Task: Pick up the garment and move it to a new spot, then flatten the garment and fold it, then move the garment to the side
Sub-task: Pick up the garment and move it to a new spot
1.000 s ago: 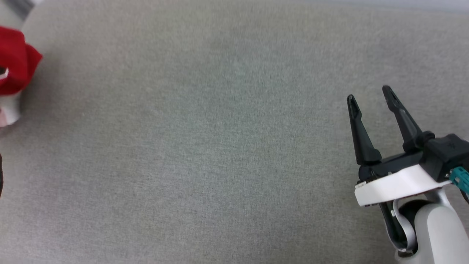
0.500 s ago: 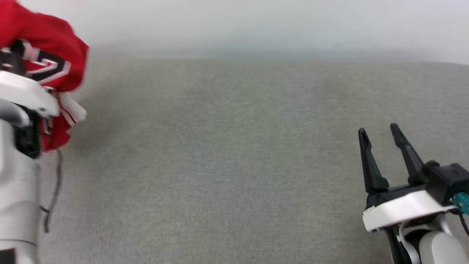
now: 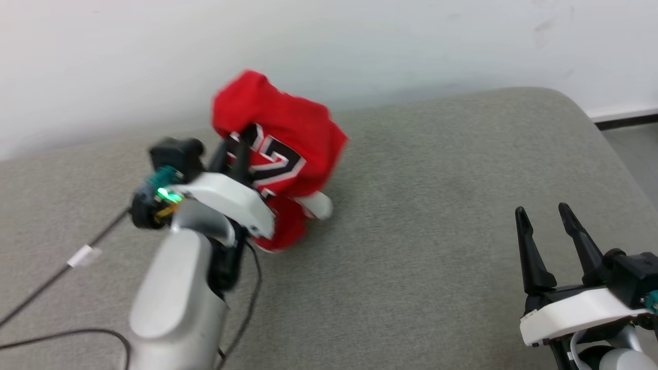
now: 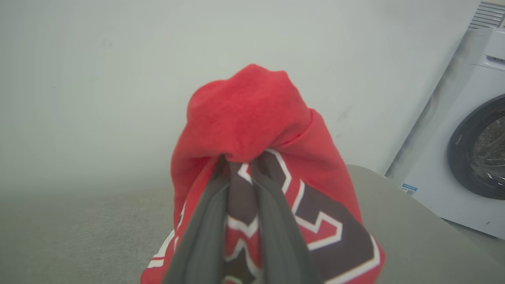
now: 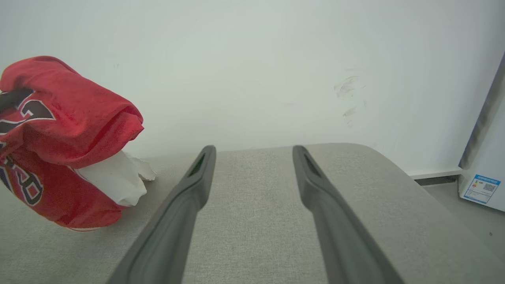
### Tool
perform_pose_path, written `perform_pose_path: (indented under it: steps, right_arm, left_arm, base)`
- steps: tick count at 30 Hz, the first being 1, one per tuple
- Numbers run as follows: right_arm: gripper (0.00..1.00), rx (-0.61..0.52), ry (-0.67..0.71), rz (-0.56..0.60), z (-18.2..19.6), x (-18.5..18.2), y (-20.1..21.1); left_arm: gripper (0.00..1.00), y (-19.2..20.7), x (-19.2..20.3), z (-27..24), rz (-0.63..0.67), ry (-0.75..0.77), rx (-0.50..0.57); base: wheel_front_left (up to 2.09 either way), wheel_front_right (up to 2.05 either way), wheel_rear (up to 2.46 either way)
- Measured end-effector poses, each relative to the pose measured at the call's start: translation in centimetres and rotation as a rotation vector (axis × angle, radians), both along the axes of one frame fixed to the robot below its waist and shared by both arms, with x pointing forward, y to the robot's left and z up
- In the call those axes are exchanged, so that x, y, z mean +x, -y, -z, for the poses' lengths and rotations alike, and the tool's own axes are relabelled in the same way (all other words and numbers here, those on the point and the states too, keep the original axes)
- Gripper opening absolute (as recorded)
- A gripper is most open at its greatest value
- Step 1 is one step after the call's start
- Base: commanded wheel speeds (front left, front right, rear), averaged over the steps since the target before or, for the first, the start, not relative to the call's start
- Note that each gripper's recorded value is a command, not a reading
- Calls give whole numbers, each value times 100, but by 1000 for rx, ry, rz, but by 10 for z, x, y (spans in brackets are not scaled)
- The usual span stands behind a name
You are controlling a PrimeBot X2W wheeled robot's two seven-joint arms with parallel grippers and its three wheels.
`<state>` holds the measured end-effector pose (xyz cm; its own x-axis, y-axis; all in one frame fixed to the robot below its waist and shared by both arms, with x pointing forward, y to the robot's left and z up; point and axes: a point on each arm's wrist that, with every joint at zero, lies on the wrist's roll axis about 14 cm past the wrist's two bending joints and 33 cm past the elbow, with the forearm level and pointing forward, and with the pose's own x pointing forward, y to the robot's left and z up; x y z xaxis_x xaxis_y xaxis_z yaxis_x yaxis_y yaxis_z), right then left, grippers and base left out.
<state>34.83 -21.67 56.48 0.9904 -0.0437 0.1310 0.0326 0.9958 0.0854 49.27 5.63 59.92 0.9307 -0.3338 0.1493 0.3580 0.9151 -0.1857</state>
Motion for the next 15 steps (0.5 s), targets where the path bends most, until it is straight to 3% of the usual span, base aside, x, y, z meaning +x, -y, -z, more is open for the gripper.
perform_pose_path:
  steps: [6, 13, 14, 15]
  right_arm:
    - [100, 8, -20, 58, 6, -11, 18]
    - [100, 27, -45, 49, 14, -6, 15]
    - [100, 28, -46, 42, 15, -5, 13]
    - [100, 28, -46, 37, 15, -4, 12]
  left_arm:
    - [0, 69, -40, 54, 206, -136, 18]
    - [0, 87, -102, 152, 305, -408, 102]
    - [33, 86, -106, 157, 302, -422, 97]
    - [94, 86, -108, 158, 303, -425, 95]
  base:
    - [0, 0, 0]
    - [0, 0, 0]
    - [0, 0, 0]
    - [0, 0, 0]
